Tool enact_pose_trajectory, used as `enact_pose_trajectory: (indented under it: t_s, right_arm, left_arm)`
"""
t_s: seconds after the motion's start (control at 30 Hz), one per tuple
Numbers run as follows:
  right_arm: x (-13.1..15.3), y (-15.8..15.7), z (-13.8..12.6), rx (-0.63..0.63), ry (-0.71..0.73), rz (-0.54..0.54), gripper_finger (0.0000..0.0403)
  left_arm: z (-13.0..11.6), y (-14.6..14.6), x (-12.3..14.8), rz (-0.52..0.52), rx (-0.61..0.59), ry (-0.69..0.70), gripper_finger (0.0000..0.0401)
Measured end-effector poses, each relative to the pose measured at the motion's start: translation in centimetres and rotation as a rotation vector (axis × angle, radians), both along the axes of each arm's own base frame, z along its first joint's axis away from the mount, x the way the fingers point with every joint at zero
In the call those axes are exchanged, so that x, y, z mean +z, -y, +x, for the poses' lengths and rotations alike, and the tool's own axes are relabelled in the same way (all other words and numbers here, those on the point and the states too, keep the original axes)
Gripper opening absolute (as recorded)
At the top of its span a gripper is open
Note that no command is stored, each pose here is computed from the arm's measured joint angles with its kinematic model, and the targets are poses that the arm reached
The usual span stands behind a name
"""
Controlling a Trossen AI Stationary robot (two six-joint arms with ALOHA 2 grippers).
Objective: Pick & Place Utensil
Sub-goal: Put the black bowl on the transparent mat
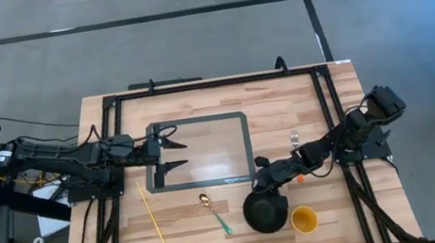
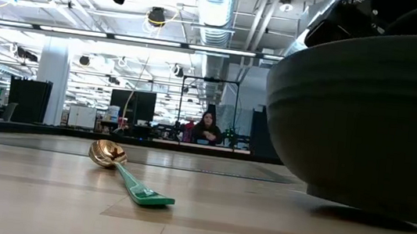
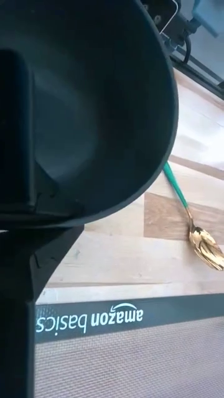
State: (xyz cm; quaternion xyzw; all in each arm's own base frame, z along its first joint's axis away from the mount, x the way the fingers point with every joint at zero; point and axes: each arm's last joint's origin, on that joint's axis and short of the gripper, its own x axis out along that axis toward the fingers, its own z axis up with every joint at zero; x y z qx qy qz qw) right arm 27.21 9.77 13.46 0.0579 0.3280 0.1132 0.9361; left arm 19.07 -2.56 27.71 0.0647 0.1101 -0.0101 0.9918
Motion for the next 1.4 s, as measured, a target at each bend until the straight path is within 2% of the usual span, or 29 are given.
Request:
enact_pose_trajectory:
  t_s: [0.2,0.4,0.57,0.77,1.03,1.3,1.4]
  right_arm:
    - [0.4,0.0,0.3,-0.002,0.052,0.015,0.0029]
    - [1.0,-0.1,0.7,-0.004,0.125,0.040,0.0006]
    - [1.2,0.0,0.8,-0.018,0.133,0.056,0.0015]
    - [1.3,0.4,1.0,-0.037,0.139,0.065,0.0005]
    - [2.8,1.5,2.6,-0.098,0.191,0.096,0.0012]
    - [4.3,3.1,4.0,-0.173,0.253,0.064,0.0009]
    - [5.0,3.7,4.6,-0.198,0.289,0.014,0.0015]
  left_arm:
    - [0.0,0.0,0.0,0.000,0.000,0.000,0.0208]
    - [0.0,0.0,0.0,0.000,0.000,0.001,0.0208]
    - [0.0,0.0,0.0,0.000,0.000,0.001,0.0208]
    - [0.0,0.0,0.0,0.000,0.000,0.001,0.0208]
    - [0.0,0.0,0.0,0.000,0.000,0.001,0.0208]
    - [0.0,0.0,0.0,0.000,0.000,0.001,0.0208]
    - [0.0,0.0,0.0,-0.001,0.000,0.003,0.0208]
